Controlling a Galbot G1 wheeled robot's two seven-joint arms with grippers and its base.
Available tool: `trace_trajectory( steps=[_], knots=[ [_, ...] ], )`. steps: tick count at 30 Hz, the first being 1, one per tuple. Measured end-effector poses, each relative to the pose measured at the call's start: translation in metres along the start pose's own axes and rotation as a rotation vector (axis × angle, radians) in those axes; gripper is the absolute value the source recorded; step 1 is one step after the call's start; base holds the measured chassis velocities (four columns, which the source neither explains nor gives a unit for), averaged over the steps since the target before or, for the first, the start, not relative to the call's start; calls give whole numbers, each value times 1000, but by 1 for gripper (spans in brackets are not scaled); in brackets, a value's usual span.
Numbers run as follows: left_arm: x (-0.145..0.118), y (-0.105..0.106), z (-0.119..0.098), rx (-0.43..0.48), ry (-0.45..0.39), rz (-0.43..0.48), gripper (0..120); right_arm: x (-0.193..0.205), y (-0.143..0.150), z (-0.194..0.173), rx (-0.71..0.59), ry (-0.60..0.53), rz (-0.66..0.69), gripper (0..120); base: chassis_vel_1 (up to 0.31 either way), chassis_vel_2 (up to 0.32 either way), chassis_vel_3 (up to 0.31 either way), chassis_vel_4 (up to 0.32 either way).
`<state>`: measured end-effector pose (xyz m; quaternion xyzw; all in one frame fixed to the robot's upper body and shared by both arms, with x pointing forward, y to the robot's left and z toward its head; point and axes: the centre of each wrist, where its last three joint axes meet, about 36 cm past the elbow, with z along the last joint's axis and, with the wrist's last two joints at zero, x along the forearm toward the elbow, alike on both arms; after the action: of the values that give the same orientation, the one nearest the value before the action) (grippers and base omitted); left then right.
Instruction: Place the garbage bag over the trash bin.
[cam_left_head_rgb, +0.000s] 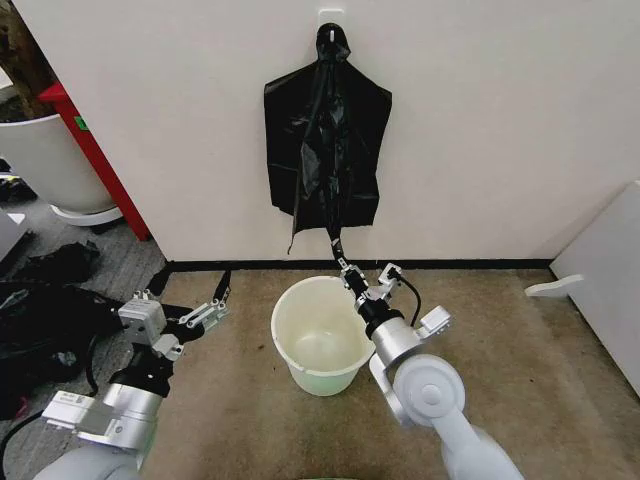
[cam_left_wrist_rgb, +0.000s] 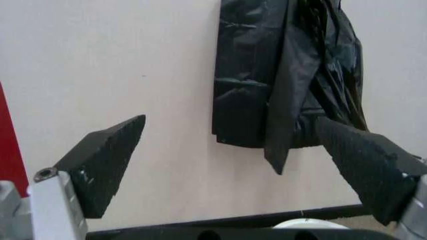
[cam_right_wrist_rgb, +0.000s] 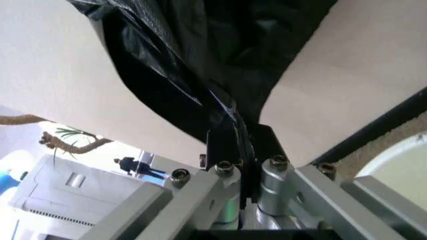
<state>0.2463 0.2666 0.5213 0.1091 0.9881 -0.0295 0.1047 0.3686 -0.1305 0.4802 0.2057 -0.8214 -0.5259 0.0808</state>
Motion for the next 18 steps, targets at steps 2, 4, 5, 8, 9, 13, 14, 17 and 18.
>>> trace_trajectory(
  steps=[2,4,5,8,9,13,14,17,18],
  knots=[
    [0,0,0,0,-1,2,100,-1,0,-1,2,-1,-3,0,0,0,0,0],
    [-2,2,-1,-2,-1,11,100,-4,2,-4,10,-8,-14,0,0,0,0,0],
    [-4,3,-1,-4,0,14,100,-7,3,-7,18,-14,-24,0,0,0,0,0],
    [-7,5,-1,-9,2,23,100,-12,6,-12,33,-26,-43,0,0,0,0,0],
    [-8,6,-1,-9,3,26,100,-14,8,-14,39,-30,-51,0,0,0,0,0],
    [-15,7,-3,-9,8,50,100,-21,11,-24,67,-40,-71,0,0,0,0,0],
    [-18,8,-5,-12,10,60,100,-22,11,-25,73,-40,-72,0,0,0,0,0],
    [-26,11,-9,-19,15,90,100,-23,11,-27,85,-37,-74,0,0,0,0,0],
    [-32,13,-13,-19,19,108,100,-23,10,-28,90,-35,-75,0,0,0,0,0]
  ],
)
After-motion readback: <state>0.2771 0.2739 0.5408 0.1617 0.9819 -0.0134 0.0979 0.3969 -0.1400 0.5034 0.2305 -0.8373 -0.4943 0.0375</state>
